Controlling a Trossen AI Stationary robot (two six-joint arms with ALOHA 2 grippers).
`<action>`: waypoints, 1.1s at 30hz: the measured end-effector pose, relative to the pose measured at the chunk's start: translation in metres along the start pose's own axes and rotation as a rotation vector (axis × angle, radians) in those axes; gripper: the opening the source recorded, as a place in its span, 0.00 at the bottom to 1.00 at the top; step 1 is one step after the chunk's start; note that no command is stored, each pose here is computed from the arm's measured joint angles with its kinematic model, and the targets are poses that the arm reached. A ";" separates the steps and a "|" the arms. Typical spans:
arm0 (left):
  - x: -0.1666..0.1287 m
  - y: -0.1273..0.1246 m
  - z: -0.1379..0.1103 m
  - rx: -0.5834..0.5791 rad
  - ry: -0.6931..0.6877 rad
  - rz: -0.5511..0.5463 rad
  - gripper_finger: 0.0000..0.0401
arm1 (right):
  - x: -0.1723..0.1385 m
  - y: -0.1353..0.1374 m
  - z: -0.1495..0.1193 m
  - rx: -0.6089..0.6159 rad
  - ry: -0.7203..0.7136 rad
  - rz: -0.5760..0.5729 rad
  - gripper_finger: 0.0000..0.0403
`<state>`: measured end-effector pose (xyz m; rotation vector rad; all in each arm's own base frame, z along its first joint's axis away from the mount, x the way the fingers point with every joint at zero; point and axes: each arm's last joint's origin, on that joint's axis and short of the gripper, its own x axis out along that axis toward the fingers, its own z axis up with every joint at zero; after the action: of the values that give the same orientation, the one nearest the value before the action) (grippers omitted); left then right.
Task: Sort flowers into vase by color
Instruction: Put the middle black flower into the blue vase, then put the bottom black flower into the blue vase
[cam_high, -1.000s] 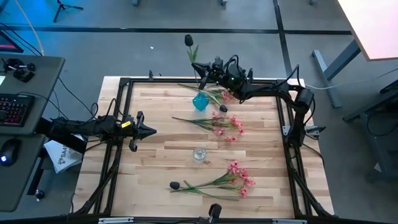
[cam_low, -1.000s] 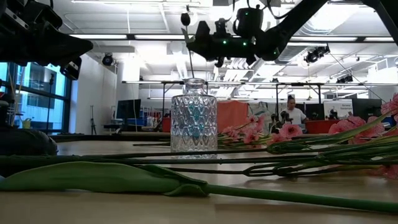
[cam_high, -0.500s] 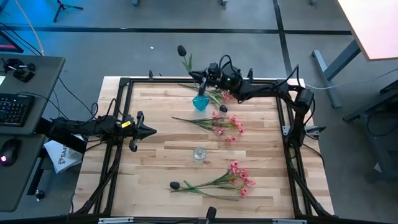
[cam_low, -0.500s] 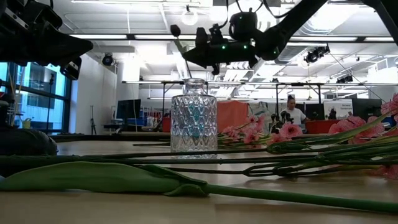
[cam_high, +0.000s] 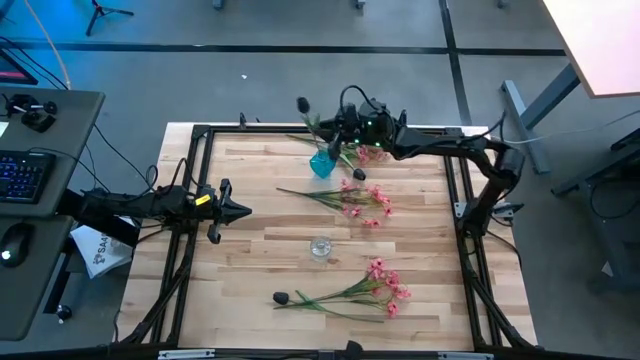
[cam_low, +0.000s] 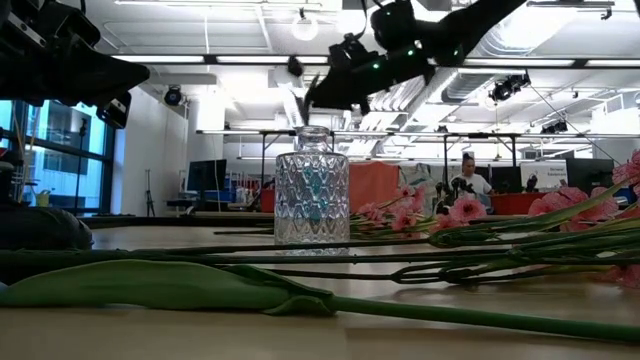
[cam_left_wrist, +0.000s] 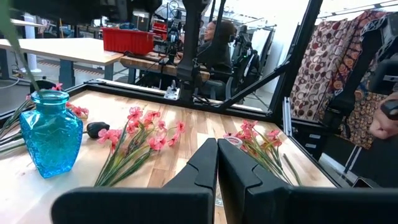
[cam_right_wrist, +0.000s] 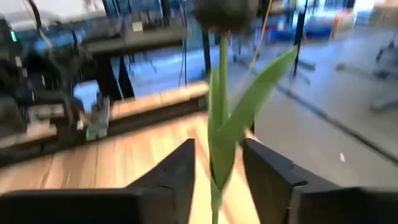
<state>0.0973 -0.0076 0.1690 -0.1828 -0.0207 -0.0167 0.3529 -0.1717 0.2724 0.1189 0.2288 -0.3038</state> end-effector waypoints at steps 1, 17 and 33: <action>0.000 0.000 0.000 0.000 0.000 0.000 0.00 | -0.004 0.001 0.000 0.005 0.035 -0.001 0.39; 0.000 0.000 0.000 0.000 0.000 0.000 0.00 | -0.093 0.026 -0.009 -0.012 0.618 0.237 0.65; 0.000 0.000 0.000 0.000 0.000 0.000 0.00 | -0.116 0.149 -0.029 -0.006 0.843 0.767 0.65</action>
<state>0.0973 -0.0076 0.1690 -0.1828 -0.0207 -0.0166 0.2849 0.0064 0.2846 0.3141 0.9865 0.5355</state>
